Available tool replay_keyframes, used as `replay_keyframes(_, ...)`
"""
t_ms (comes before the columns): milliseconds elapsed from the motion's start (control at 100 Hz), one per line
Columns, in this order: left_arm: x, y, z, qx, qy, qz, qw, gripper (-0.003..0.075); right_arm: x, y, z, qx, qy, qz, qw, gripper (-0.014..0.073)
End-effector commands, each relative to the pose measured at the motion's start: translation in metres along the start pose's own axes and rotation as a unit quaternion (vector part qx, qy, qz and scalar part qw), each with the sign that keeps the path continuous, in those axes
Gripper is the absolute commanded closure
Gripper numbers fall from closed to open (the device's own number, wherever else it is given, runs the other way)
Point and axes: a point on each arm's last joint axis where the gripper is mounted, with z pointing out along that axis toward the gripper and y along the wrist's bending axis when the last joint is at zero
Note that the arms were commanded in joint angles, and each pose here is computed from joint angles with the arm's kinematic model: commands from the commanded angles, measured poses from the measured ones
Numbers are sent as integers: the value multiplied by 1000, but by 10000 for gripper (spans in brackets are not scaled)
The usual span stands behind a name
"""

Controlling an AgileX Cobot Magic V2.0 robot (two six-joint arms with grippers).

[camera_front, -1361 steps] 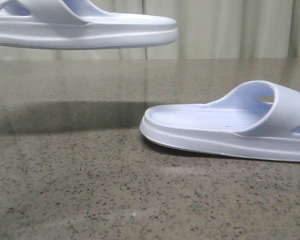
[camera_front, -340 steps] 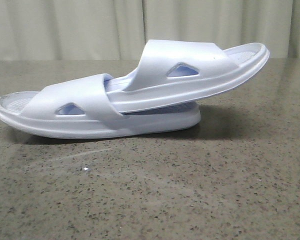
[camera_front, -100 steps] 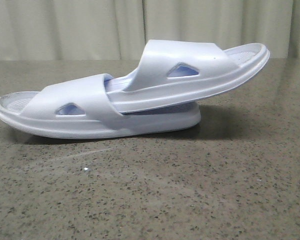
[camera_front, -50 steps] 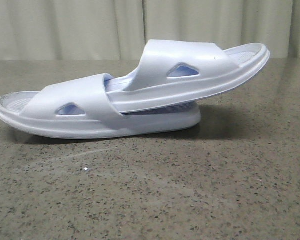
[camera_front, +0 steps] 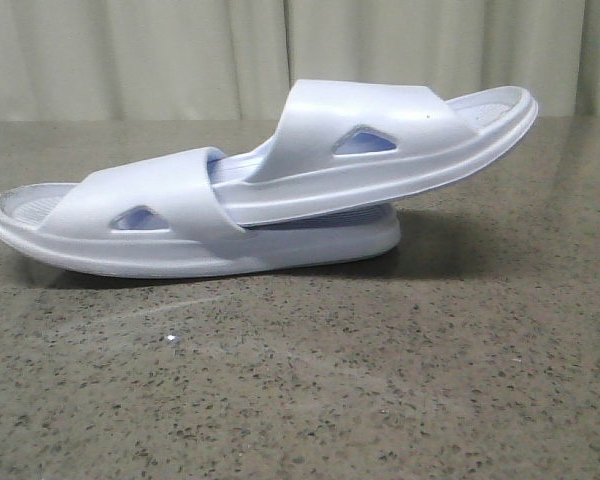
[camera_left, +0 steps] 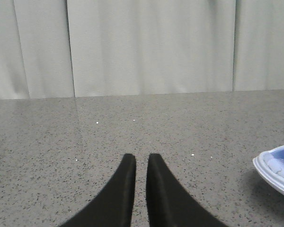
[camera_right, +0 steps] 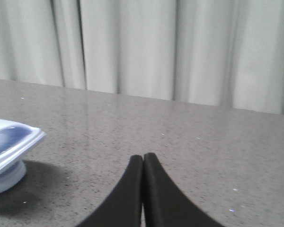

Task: Insert blue slippers together front up

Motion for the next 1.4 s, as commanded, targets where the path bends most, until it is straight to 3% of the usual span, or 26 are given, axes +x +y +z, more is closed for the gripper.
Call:
replay_keyframes(0,-4,-1,1,6,-32,-5,999,704,-1,5,5,-14,-54,11,998,702)
replay_keyframes(110,-4,-1,1,6,-32,-5,999,704,19,7,11,3,-32,52,998,702)
replay_keyframes(270,-4,-1,1,6,-32,-5,999,704,39,7,12,28,-24,64,997,702)
replay_keyframes(680,-4,-1,1,6,-32,-5,999,704,66,12,16,15,-45,82,995,702)
replay_keyframes(1390,-4,-1,1,6,-32,-5,999,704,68,12,16,15,-44,85,995,702)
